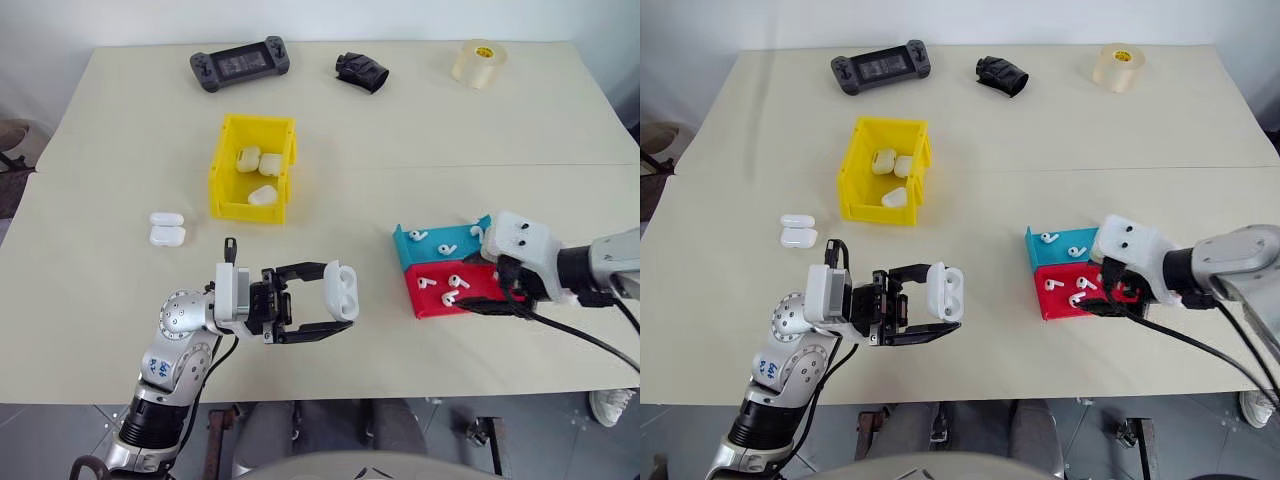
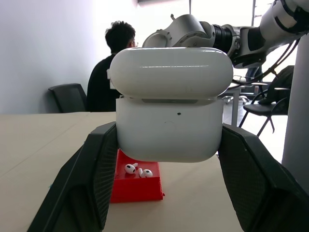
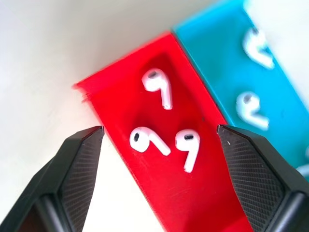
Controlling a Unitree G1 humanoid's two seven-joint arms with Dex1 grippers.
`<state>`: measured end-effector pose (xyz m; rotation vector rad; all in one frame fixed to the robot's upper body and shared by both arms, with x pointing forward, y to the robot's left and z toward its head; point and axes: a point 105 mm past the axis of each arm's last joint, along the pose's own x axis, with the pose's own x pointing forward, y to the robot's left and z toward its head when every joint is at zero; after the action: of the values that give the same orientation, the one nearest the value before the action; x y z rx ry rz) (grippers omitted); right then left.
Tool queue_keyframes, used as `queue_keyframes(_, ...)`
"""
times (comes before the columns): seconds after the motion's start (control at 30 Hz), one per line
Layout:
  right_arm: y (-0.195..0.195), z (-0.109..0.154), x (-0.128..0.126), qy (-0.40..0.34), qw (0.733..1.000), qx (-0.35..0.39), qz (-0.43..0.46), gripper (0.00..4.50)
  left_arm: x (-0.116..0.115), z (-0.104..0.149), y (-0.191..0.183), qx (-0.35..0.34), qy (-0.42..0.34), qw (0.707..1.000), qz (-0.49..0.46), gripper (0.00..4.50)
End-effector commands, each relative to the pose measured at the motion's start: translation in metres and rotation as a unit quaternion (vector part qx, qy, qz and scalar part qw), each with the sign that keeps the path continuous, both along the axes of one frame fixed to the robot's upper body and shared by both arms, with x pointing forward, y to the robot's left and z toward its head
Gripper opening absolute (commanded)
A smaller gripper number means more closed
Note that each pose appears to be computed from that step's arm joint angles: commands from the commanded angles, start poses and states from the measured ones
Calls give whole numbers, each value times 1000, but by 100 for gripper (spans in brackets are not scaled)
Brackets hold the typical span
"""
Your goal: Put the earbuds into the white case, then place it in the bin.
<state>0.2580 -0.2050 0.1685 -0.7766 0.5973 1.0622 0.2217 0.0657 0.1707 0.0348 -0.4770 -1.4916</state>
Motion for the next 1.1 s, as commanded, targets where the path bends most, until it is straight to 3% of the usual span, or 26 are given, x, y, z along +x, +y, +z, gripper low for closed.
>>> queue_keyframes(0.03,1,2,-5,-6,997,-30,73,389,-5,7,-1,-9,-16,1000,-3,275)
queue_keyframes(0.33,13,-20,-2,18,977,-93,192,389,-7,7,-2,-10,-16,1000,-6,275)
queue_keyframes(0.83,2,-32,15,0,962,-152,226,389,-11,8,-1,-8,-14,1000,4,275)
queue_keyframes(0.93,2,-32,15,0,961,-152,231,338,-11,8,0,-8,-13,1000,5,275)
queue_keyframes(1.0,3,-34,15,-1,960,-151,234,277,-12,9,0,-8,-12,1000,6,275)
queue_keyframes(1.1,3,-35,16,-4,959,-154,238,277,-13,9,0,-8,-11,1000,7,275)
